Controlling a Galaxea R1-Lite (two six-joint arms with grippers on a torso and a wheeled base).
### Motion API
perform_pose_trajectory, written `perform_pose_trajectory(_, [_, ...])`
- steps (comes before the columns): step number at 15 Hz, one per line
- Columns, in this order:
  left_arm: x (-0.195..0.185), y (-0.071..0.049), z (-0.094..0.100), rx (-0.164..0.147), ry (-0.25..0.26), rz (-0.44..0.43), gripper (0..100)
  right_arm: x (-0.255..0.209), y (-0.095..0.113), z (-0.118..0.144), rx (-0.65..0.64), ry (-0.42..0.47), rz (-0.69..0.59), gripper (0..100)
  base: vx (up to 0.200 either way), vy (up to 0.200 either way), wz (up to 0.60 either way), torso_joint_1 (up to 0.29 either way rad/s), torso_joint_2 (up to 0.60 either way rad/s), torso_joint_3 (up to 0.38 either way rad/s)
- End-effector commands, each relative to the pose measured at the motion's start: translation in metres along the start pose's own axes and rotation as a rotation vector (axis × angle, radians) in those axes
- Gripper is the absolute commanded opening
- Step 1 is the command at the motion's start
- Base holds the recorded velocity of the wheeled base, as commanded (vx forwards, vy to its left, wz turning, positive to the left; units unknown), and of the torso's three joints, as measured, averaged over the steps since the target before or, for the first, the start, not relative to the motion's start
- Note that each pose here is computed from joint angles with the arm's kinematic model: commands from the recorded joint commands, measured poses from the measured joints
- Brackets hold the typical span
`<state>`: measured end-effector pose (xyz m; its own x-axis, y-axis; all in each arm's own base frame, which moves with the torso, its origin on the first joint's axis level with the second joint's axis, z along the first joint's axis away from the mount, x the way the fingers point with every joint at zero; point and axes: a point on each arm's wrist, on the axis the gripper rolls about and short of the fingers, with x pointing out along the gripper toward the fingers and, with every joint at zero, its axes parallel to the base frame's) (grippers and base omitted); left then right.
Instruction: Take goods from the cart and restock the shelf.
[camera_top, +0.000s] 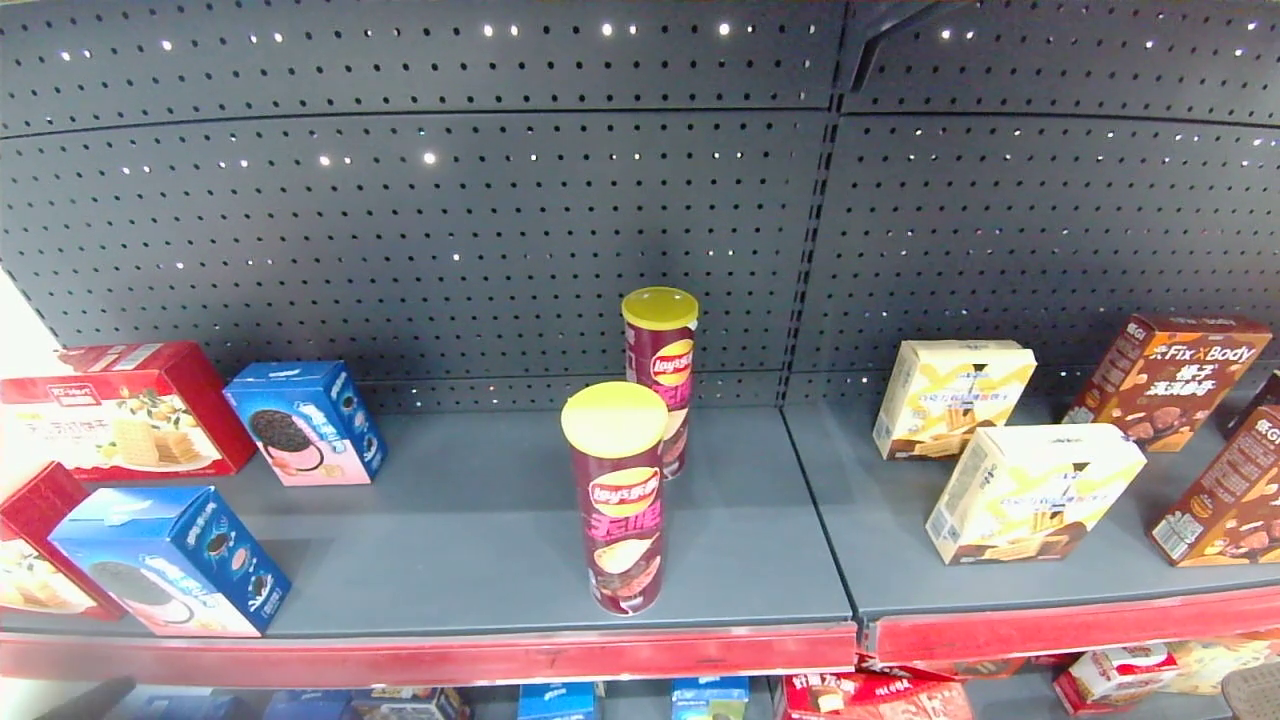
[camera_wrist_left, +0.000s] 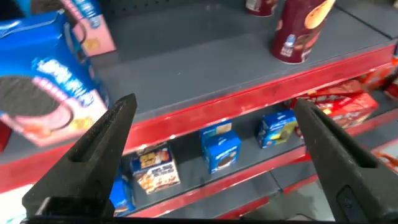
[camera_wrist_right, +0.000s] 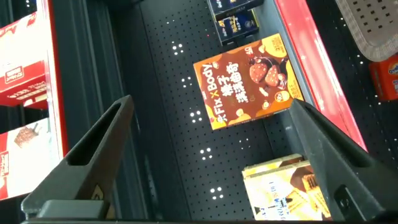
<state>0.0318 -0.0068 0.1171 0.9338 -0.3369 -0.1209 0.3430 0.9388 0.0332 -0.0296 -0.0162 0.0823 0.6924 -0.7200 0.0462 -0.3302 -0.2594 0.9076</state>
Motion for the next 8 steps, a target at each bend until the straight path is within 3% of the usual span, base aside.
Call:
perform_pose_trajectory(1, [0.022, 0.006, 0.005, -0.023, 0.082, -0.084, 100, 0.000, 0.000, 0.000, 0.000, 0.000, 0.000, 100, 0.000, 0.000, 0.00, 0.000, 0.00, 0.000])
perform_pose_trajectory(3, [0.036, 0.004, 0.012, -0.005, 0.077, -0.182, 100, 0.000, 0.000, 0.000, -0.003, -0.001, -0.001, 100, 0.000, 0.000, 0.00, 0.000, 0.00, 0.000])
perform_pose_trajectory(8, [0.080, 0.005, 0.033, -0.007, 0.118, -0.269, 100, 0.000, 0.000, 0.000, -0.001, -0.001, -0.001, 100, 0.000, 0.000, 0.00, 0.000, 0.00, 0.000])
